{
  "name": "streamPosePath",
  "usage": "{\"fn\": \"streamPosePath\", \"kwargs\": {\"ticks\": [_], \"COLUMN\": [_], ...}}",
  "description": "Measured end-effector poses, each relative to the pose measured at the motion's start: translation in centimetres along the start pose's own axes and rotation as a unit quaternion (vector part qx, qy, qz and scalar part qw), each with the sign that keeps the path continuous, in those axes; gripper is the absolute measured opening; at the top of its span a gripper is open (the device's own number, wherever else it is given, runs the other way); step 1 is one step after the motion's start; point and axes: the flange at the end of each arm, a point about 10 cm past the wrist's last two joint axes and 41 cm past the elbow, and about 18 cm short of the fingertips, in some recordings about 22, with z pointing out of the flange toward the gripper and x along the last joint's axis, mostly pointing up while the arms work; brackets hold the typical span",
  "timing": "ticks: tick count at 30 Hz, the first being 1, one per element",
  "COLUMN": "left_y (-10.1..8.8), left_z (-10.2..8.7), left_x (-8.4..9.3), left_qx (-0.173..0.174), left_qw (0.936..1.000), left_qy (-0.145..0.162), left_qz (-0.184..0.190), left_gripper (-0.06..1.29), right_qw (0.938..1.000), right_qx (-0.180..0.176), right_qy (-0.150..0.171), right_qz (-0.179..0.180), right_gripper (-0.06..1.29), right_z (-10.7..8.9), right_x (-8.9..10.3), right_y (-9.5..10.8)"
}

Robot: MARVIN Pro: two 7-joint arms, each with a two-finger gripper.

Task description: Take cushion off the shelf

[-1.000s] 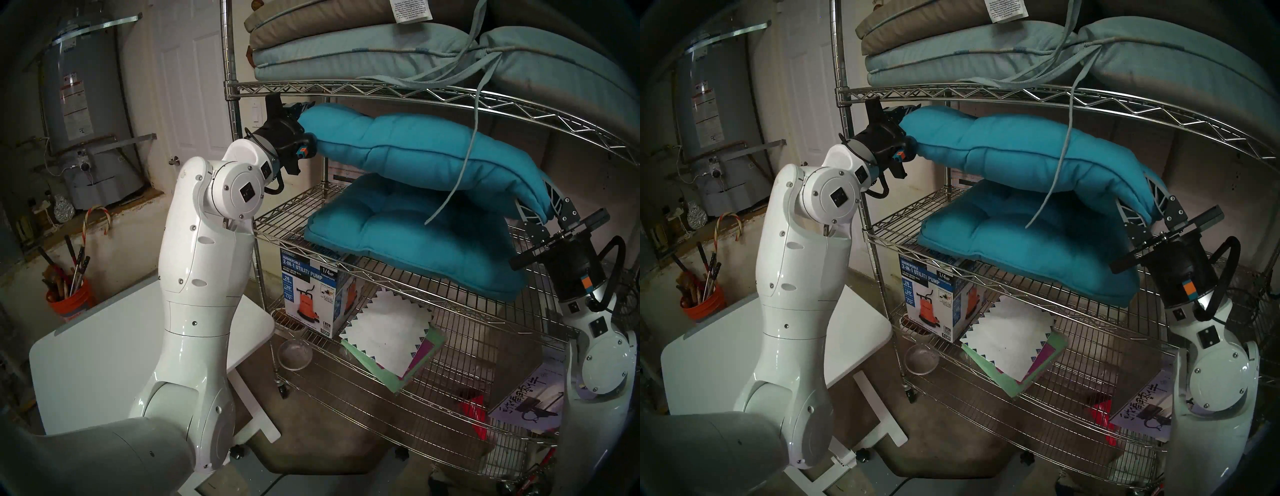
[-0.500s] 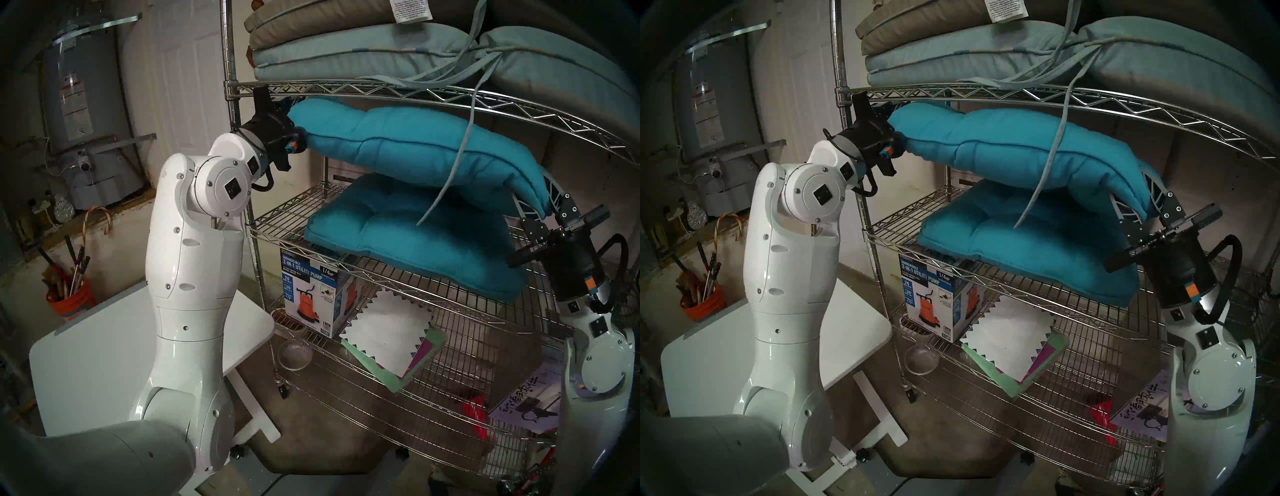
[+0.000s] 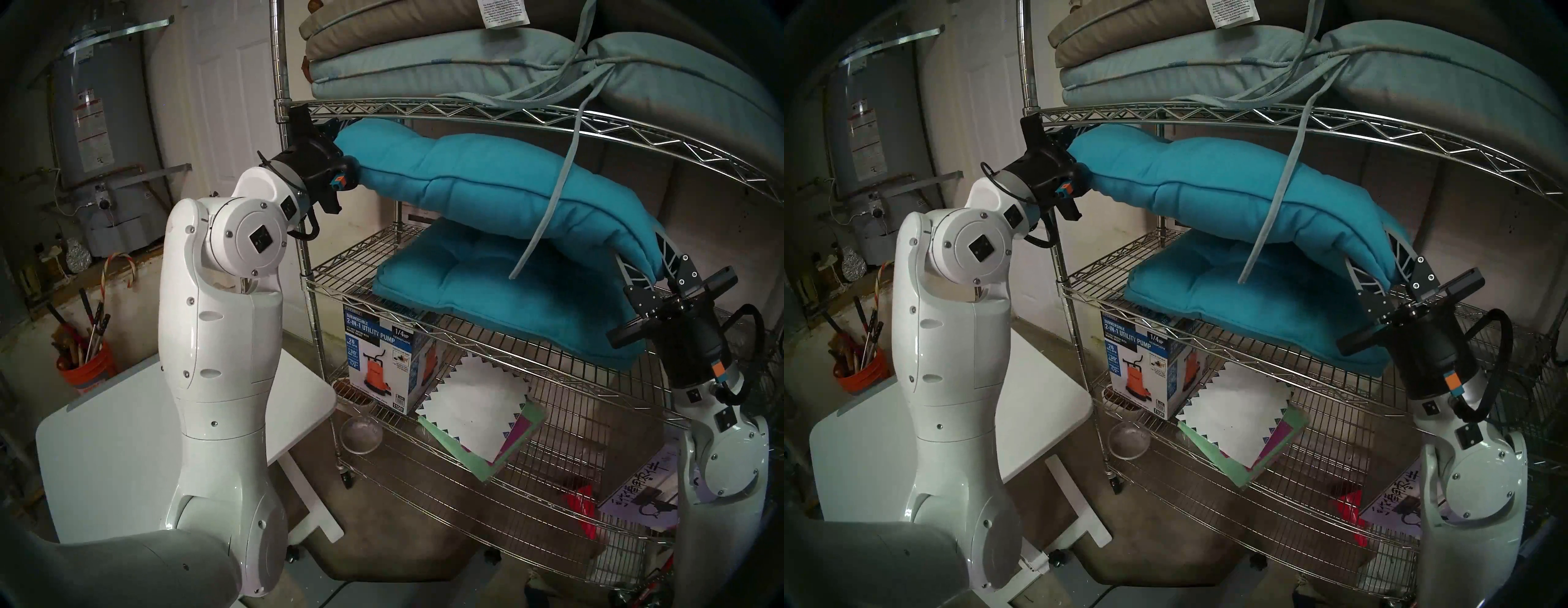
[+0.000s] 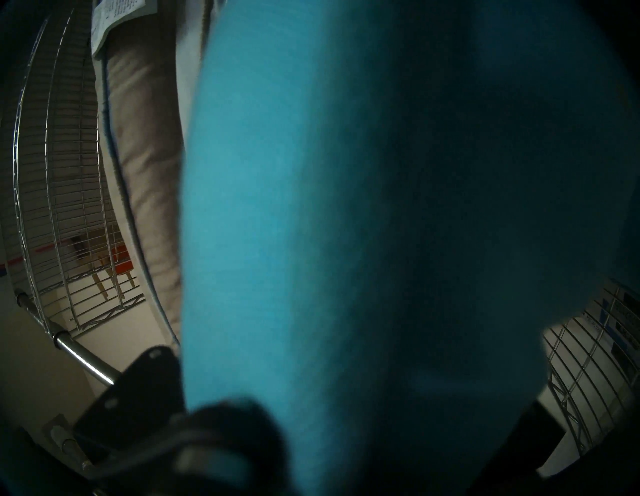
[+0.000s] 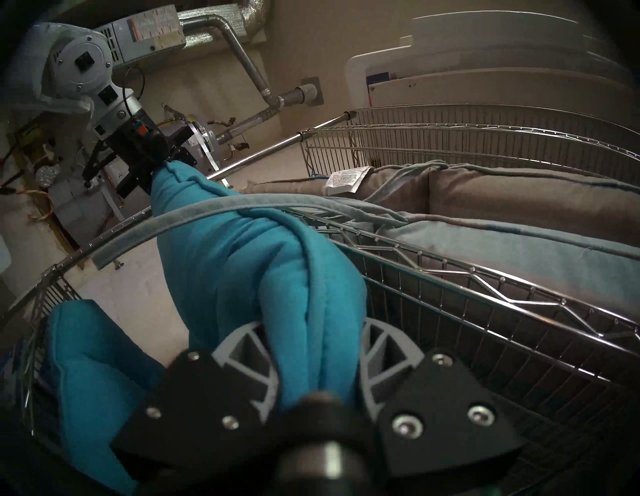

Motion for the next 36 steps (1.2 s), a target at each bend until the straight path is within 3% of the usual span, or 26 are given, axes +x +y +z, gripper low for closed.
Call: {"fn": "streamPosePath", "kwargs": {"ticks": [11,25,36], "left_y": [-0.4,-0.8,-1.8], "left_z": [-2.2,-4.3,-6.6], "left_x": [-0.2,5.6,7.2], "left_qx": [0.003,0.015,0.025], "left_qw": [1.0,0.9985,0.9978], "left_qy": [-0.003,0.053,0.061], "left_qz": [-0.003,0.002,0.014], "left_gripper": [0.58,0.57,0.57], "right_qw": [0.9998,0.998,0.9966], "right_qx": [0.003,-0.027,-0.03], "right_qy": [0.007,-0.042,-0.052], "right_qz": [0.017,-0.039,-0.057], "right_gripper": [0.32,0.32,0.32], "right_z": [-0.9,-4.9,-6.9], "right_x": [0.4,-0.4,0.0], "right_y": [-1.4,2.1,2.9]}}
